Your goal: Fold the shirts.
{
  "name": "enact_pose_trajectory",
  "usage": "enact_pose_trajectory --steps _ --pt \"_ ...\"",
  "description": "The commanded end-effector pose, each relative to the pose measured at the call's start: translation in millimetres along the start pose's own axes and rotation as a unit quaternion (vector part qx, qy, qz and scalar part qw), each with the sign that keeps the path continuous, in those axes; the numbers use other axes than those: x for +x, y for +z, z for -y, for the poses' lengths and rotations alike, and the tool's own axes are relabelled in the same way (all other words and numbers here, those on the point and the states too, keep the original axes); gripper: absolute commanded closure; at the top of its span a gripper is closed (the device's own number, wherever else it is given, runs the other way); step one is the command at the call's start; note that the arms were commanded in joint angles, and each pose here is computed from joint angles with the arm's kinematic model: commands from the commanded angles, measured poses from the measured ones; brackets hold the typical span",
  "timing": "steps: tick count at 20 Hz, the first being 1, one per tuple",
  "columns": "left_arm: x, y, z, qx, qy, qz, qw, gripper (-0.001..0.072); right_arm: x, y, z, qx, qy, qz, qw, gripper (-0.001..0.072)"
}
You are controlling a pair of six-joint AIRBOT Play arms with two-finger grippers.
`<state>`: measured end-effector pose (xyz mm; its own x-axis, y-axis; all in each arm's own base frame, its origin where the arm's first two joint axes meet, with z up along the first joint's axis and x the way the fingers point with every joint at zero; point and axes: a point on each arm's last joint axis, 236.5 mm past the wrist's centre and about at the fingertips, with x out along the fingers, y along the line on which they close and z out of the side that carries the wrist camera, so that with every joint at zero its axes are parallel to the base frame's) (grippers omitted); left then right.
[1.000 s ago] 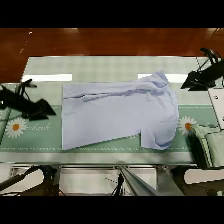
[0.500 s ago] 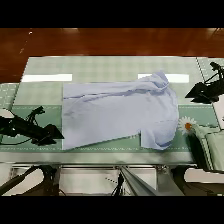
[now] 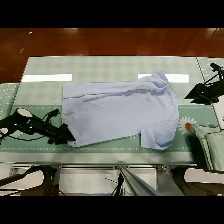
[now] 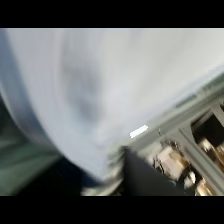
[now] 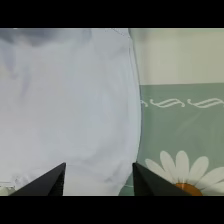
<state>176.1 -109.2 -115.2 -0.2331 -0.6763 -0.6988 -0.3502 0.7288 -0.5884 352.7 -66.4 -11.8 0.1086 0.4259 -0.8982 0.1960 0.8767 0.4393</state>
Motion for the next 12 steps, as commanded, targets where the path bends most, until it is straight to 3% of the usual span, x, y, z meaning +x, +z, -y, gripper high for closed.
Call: enact_pose_trajectory --steps 1,4,12 --pt "7 20 11 -0.025 -0.017 0.028 0.999 0.0680 0 -5 1 0.000 -0.002 -0.010 1.000 0.0230" --pt "6 18 13 -0.018 -0.019 0.022 0.999 0.0680 8 -22 18 0.008 -0.026 -0.039 0.999 0.0230" --pt "5 17 14 -0.006 -0.019 0.021 1.000 0.0680 69 -80 25 0.056 0.007 -0.106 0.993 0.0212"
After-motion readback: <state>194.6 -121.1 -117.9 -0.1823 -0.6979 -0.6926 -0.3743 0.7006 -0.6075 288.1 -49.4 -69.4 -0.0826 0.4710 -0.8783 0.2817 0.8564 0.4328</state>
